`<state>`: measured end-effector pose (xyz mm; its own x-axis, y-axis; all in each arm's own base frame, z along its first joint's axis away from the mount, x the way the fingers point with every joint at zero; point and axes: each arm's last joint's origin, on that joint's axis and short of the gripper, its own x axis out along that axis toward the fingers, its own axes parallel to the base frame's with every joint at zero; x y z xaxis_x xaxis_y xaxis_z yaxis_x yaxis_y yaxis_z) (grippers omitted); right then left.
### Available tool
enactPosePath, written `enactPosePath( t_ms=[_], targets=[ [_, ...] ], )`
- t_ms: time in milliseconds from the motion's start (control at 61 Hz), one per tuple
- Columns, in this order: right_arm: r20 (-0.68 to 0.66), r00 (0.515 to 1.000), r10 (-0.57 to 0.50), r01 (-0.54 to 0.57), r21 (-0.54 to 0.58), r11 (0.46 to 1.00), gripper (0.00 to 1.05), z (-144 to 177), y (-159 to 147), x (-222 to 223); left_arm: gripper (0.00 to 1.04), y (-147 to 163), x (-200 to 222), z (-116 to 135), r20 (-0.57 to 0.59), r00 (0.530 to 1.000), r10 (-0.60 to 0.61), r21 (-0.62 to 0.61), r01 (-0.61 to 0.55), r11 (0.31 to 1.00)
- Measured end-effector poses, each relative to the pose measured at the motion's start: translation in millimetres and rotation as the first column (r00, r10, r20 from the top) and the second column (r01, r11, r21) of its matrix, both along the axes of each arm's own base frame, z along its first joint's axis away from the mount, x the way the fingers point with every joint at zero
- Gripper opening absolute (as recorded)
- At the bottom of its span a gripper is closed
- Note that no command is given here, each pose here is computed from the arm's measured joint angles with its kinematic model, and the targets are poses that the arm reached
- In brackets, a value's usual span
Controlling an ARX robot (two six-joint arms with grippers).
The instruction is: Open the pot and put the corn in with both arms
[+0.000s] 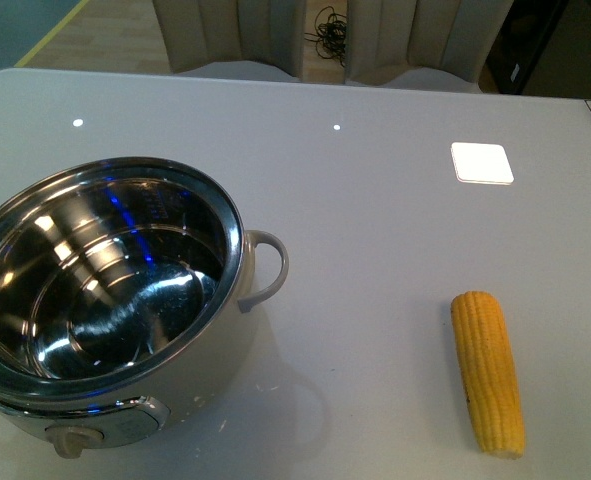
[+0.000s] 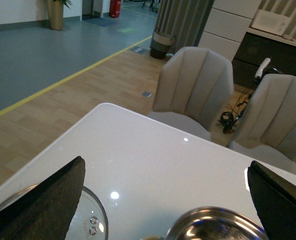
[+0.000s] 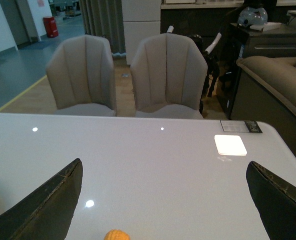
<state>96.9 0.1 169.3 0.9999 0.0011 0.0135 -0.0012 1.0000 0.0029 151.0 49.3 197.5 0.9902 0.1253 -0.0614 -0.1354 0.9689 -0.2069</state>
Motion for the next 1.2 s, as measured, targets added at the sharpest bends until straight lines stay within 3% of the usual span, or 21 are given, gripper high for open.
enactPosePath(
  t_ms=[279, 492, 574, 639, 951, 1197],
  targets=[
    [0.0, 1.0, 0.0, 0.0, 0.0, 1.0, 0.96, 0, 0, 0, 0.98, -22, -29, -18, -0.08, 0.995, -0.06, -0.037, 0.057, 0.998],
    [0.0, 1.0, 0.0, 0.0, 0.0, 1.0, 0.96, 0, 0, 0, 0.98, -26, -34, -18, -0.075, 0.994, -0.073, -0.033, 0.07, 0.997],
    [0.0, 1.0, 0.0, 0.0, 0.0, 1.0, 0.96, 0, 0, 0, 0.86, -28, -34, -20, 0.006, 0.994, -0.11, 0.074, 0.109, 0.991],
    [0.0, 1.0, 0.0, 0.0, 0.0, 1.0, 0.96, 0, 0, 0, 0.69, -32, -37, -21, 0.036, 0.992, -0.123, 0.154, 0.116, 0.981],
    [0.0, 1.0, 0.0, 0.0, 0.0, 1.0, 0.96, 0, 0, 0, 0.05, -49, -43, -27, 0.048, 0.99, -0.133, 0.204, 0.12, 0.972],
    [0.0, 1.0, 0.0, 0.0, 0.0, 1.0, 0.96, 0, 0, 0, 0.03, -49, -54, -30, 0.043, 0.99, -0.133, 0.205, 0.122, 0.971]
  ],
)
